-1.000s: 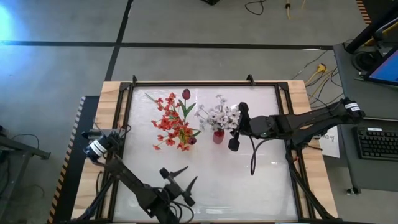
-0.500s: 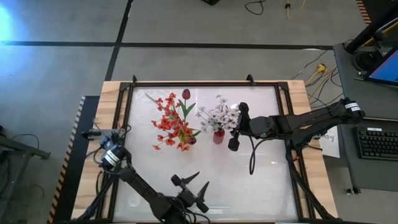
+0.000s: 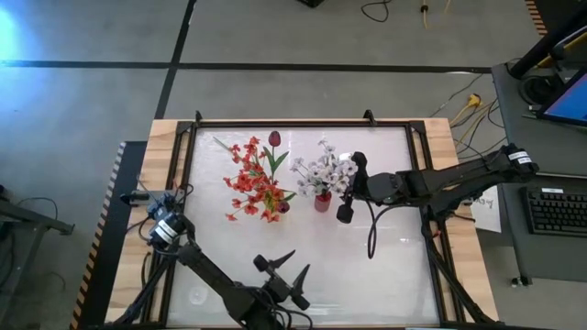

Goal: Sort flowers into vase by color
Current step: Put the white flowers into the red flower vase

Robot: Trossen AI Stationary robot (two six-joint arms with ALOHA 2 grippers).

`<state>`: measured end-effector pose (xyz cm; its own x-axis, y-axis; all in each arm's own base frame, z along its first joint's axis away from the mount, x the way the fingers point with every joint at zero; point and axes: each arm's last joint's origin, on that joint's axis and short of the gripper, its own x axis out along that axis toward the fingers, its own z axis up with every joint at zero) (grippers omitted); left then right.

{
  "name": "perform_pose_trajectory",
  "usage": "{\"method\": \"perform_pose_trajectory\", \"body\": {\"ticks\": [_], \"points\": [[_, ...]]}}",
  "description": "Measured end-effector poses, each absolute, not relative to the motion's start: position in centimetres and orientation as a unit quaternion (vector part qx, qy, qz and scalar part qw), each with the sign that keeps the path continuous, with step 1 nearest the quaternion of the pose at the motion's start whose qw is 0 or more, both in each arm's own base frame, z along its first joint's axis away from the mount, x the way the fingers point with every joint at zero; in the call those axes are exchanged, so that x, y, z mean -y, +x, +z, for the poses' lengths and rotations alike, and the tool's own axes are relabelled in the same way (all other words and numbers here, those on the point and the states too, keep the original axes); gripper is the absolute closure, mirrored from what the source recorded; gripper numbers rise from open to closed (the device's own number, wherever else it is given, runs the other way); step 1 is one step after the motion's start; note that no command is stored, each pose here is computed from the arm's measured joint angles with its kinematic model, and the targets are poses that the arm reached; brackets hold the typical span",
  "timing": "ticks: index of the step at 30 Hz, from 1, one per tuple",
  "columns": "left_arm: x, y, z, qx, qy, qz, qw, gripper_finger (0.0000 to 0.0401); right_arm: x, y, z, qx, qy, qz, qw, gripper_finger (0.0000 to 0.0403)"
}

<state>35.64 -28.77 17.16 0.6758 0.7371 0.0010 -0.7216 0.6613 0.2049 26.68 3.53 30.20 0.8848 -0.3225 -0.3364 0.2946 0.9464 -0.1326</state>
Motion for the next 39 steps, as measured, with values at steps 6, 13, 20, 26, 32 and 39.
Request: {"method": "perform_pose_trajectory", "body": {"ticks": [6,13,20,26,32,39], "points": [[28.6,35.7,17.1,-0.040,0.092,0.402,0.910,0.0156,-3.5,26.7,30.0,-0.183,-0.041,-0.159,0.969,0.0385],[28.2,35.8,17.2,-0.040,0.090,0.406,0.908,0.0156,-3.5,26.5,29.3,-0.192,-0.045,-0.157,0.968,0.0385],[27.8,36.0,17.2,-0.041,0.091,0.410,0.907,0.0156,-3.5,26.4,28.7,-0.200,-0.046,-0.154,0.967,0.0385],[27.6,36.2,17.1,-0.042,0.092,0.413,0.905,0.0156,-3.5,26.3,27.3,-0.227,-0.052,-0.145,0.962,0.0385],[27.4,36.3,17.1,-0.041,0.091,0.414,0.905,0.0156,-3.5,26.1,26.9,-0.228,-0.047,-0.146,0.962,0.0385],[27.4,36.3,17.1,-0.042,0.092,0.415,0.904,0.0156,-3.5,26.0,26.6,-0.226,-0.029,-0.151,0.962,0.0385]]}}
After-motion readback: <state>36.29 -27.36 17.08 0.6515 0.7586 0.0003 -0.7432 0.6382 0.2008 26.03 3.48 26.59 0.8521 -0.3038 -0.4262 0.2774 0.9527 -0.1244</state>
